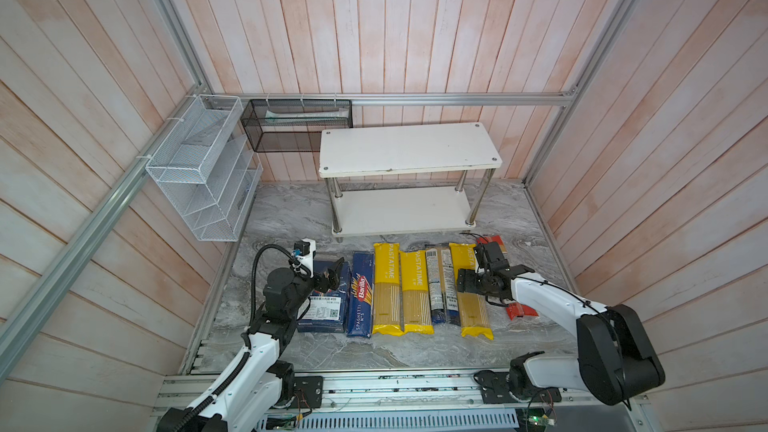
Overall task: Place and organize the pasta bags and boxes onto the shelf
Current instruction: 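Lower the right gripper and close it on the yellow PASTATIME bag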
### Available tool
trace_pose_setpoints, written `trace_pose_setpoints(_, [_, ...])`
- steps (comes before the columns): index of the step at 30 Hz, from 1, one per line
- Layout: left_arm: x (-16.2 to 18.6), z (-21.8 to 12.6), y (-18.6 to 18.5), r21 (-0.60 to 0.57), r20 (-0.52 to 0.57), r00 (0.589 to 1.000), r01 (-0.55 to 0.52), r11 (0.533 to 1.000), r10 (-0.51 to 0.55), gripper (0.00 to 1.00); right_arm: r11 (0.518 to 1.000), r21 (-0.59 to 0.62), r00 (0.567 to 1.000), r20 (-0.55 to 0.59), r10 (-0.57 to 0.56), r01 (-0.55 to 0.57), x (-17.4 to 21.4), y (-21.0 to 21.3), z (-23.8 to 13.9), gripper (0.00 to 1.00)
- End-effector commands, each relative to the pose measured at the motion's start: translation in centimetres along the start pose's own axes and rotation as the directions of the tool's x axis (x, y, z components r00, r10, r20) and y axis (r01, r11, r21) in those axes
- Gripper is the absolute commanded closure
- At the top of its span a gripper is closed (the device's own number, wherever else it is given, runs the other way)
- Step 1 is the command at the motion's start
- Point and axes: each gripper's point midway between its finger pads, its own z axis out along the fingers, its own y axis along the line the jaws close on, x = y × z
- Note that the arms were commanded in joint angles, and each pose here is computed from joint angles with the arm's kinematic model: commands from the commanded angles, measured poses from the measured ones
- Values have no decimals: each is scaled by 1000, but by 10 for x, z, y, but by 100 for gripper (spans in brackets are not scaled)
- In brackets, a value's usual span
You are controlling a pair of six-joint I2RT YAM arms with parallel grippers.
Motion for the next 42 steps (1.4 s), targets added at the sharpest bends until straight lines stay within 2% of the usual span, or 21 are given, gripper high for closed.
trace_pose_setpoints(1, [-3, -1, 1, -12, 6, 1000, -3, 1000, 3, 0, 1000, 15, 1000, -7, -7, 7, 0, -3, 5, 11])
trace_pose_setpoints(9, [-3, -2, 1, -10, 6, 1000, -3, 1000, 3, 0, 999, 32, 1000, -23, -8, 9, 4, -5, 12, 10])
trace_pose_setpoints(15, [-3, -2, 3, -24, 9, 1000, 0, 1000, 0, 0, 990, 135, 997, -79, -21, 31, 15, -15, 21, 13])
trace_pose_setpoints(21, [-3, -3, 2, -21, 10, 1000, 1, 1000, -1, 0, 978, 207, 996, -83, 18, 0, 17, -29, 20, 13])
trace_pose_setpoints(31, [-3, -2, 3, -21, 3, 1000, 3, 1000, -3, 0, 985, 169, 992, -107, 62, -43, 25, -33, 22, 13])
trace_pose_setpoints(36, [-3, -1, 3, -20, 2, 1000, 3, 1000, -3, 0, 994, 75, 991, -106, 85, -77, 26, -16, 24, 13])
trace_pose_setpoints(42, [-3, -1, 2, -18, 0, 1000, 3, 1000, -3, 0, 994, 87, 990, -113, 81, -71, 29, -13, 24, 13])
